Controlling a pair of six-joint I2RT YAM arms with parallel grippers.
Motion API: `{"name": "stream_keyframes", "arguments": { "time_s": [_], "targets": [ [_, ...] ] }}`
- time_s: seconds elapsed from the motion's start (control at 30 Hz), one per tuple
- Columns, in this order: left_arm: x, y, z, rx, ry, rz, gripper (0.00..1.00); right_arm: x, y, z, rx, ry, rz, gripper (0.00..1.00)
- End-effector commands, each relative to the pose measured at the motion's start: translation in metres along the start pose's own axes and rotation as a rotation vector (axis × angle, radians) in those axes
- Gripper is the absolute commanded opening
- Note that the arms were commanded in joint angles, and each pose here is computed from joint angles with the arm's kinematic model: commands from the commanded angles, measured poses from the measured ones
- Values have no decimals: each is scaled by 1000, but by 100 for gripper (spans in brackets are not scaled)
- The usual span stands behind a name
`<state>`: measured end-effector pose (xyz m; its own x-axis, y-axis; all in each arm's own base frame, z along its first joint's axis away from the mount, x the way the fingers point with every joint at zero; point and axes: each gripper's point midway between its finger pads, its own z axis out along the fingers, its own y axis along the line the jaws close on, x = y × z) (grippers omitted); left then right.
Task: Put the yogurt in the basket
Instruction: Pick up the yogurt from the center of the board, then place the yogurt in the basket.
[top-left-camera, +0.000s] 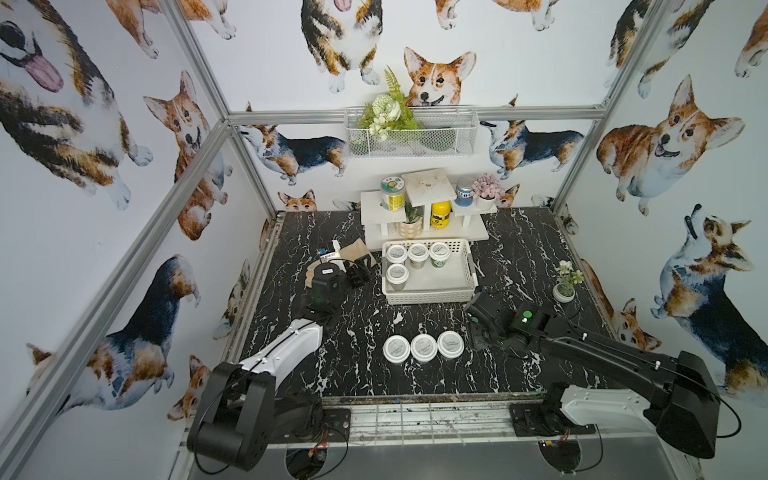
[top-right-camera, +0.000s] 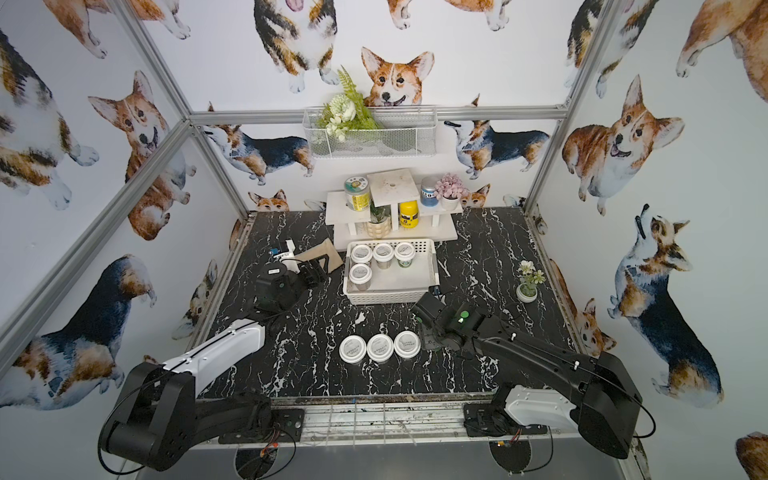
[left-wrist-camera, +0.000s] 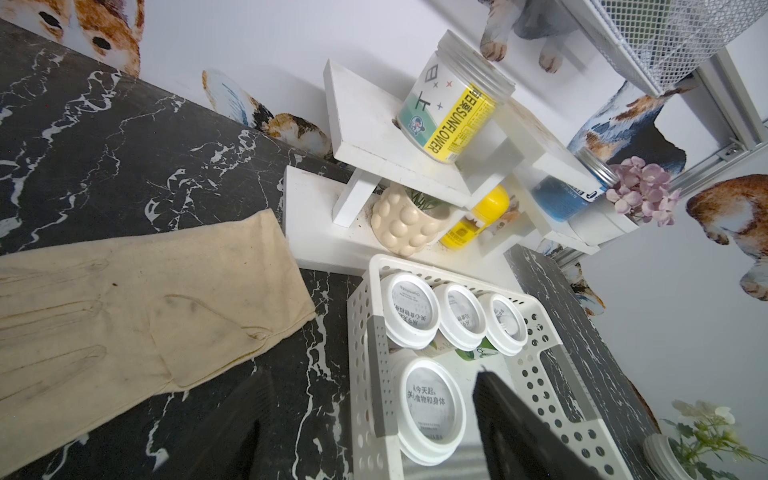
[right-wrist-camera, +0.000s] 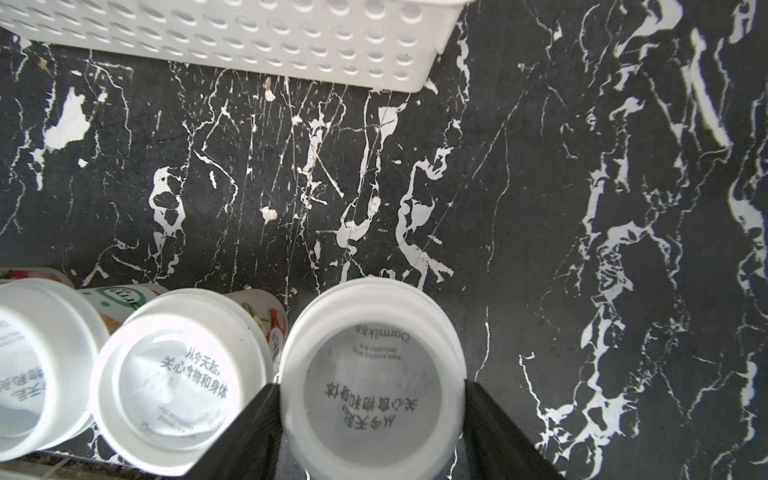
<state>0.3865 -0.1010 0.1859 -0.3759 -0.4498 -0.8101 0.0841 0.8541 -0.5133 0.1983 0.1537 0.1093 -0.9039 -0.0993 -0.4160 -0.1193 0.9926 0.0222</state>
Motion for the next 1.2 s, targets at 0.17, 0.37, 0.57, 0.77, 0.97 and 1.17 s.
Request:
{"name": "stream_keyframes", "arguments": {
  "time_s": [0.17,0.37,0.57,0.77,0.97,1.17],
  "targets": [
    [-5,-3,0,14,-15,3,81,-15,1,-21,6,-26,-12,69],
    [-6,-3,-1,15,-20,2,81,-41,13,-34,-12,-54,-23,68],
    [-6,-4,-1,17,-21,2,81,-68,25,-44,-37,-76,-28,67],
    [-5,-4,-1,17,-21,1,81,-92,35,-44,-45,-80,-46,67],
    [-6,-4,-1,19,-24,2,81,-120,56,-46,-77,-93,-63,67],
    [-6,-4,-1,20,-23,2,81,-148,76,-46,-99,-117,-85,67]
  ]
}}
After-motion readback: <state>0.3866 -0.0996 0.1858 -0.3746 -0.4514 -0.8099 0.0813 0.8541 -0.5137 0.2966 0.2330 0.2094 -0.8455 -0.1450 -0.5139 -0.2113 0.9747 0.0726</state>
